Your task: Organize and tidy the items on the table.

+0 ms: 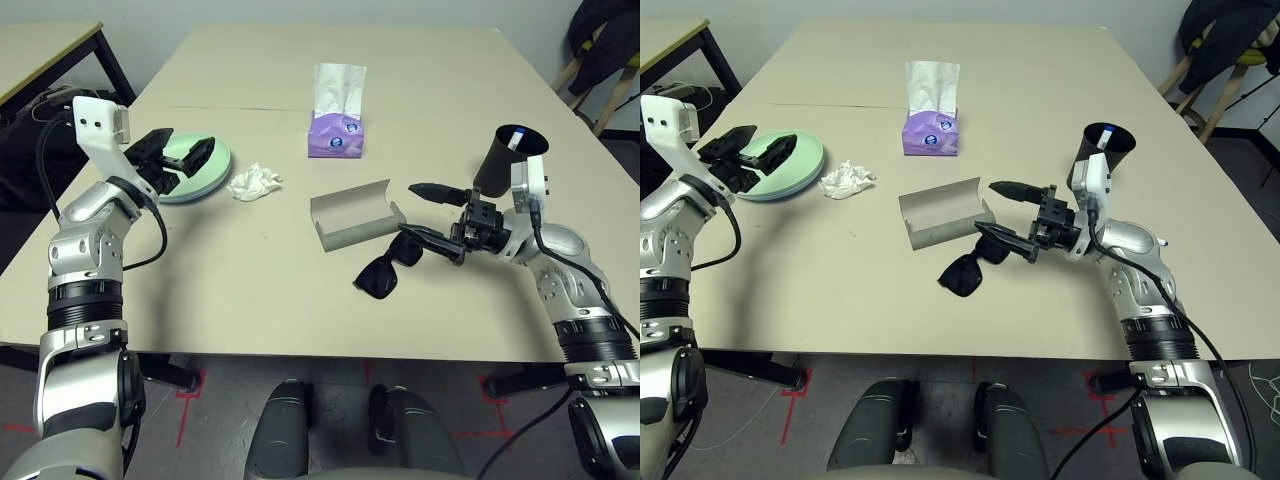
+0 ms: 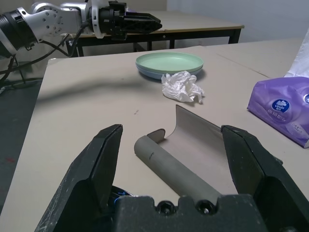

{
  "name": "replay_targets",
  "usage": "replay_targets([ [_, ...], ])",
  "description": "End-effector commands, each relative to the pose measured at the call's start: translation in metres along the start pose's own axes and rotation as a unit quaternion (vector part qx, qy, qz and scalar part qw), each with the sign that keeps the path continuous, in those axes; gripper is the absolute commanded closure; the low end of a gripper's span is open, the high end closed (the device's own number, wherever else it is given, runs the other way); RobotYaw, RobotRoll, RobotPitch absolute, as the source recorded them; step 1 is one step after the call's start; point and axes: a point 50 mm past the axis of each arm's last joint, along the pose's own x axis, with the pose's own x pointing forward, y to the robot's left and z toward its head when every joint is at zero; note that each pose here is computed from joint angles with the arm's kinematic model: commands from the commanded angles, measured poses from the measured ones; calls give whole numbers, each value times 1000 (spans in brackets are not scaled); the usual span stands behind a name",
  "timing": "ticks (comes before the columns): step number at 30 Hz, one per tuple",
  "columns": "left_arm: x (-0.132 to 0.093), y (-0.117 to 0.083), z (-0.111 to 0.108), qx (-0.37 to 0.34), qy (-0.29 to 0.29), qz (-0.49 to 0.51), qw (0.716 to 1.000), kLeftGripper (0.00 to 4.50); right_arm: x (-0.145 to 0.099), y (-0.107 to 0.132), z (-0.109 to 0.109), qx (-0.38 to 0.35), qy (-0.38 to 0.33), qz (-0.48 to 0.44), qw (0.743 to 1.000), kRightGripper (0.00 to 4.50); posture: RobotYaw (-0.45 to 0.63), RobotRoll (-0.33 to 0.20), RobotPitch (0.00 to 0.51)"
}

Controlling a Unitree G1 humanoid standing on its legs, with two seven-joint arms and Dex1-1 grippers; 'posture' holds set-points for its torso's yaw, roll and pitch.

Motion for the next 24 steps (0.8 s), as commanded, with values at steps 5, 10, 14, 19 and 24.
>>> replay_targets([
  [5,-1,-8,-9,32,30,-68,997,17,1,3,2,-3,0,4,1000,0,116,0,103],
  [10,2,-16,-20,56,57,-104,991,17,3,-2,-3,-16,15,-31,999,0,110,0,105],
  [14,10,-18,-29,66,78,-92,990,17,6,-2,-6,-15,18,-44,999,0,108,0,105],
  [19,18,-19,-40,75,130,-81,985,17,2,1,-7,-13,27,-40,999,0,106,0,105],
  [24,30,-26,-42,73,138,-89,984,17,1,4,-6,-12,26,-36,999,0,99,0,104],
])
